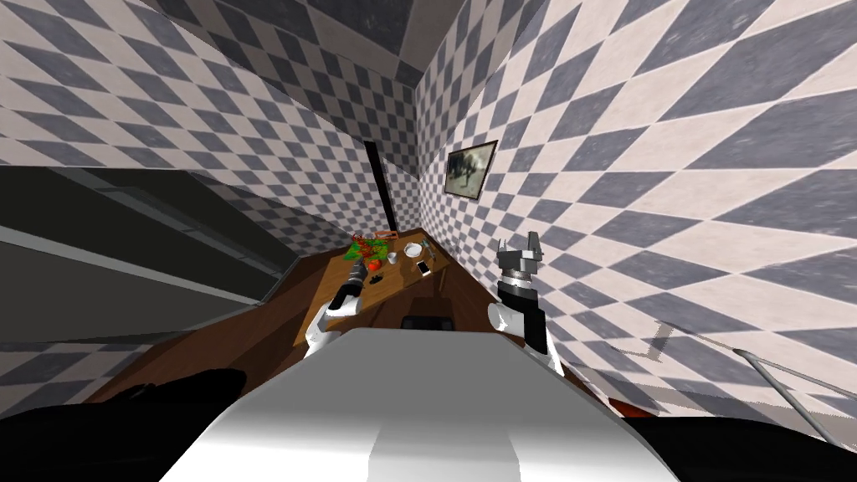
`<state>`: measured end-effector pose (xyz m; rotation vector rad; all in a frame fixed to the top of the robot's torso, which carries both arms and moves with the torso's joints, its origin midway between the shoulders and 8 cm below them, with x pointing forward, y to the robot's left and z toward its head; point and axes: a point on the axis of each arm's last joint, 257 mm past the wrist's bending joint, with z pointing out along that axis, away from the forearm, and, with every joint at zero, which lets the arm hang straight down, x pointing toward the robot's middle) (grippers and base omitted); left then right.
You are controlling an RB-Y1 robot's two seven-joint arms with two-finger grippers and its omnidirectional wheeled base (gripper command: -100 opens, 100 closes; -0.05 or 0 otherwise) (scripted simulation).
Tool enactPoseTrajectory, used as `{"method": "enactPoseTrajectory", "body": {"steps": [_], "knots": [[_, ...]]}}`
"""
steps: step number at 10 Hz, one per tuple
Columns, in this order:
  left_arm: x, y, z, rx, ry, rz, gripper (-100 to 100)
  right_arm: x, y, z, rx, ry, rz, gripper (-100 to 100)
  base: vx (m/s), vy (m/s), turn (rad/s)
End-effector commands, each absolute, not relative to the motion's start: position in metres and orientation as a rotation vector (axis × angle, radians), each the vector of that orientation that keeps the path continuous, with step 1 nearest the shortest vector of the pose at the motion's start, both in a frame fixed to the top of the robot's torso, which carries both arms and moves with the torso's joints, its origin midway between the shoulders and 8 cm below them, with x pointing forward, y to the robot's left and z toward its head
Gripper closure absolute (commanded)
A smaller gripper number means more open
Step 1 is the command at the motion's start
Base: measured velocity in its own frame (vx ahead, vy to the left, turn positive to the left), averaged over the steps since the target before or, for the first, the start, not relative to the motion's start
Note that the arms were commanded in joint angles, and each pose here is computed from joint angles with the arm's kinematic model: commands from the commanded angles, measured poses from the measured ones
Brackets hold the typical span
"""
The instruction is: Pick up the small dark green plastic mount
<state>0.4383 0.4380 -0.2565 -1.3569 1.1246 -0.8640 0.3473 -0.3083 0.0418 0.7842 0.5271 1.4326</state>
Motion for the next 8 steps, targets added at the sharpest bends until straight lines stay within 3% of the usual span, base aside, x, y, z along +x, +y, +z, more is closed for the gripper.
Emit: {"method": "enactPoseTrajectory", "body": {"steps": [1, 8], "knots": [[0.437, 0.447, -0.273, -1.408, 1.135, -0.838, -100, 0.347, -0.308, 0.042, 0.784, 0.527, 1.433, 0, -0.023, 0.005, -0.065], [0.430, 0.501, -0.342, -1.686, 1.131, -0.714, -100, 0.347, -0.308, 0.042, 0.784, 0.527, 1.432, 0, -0.022, 0.011, -0.099]]}}
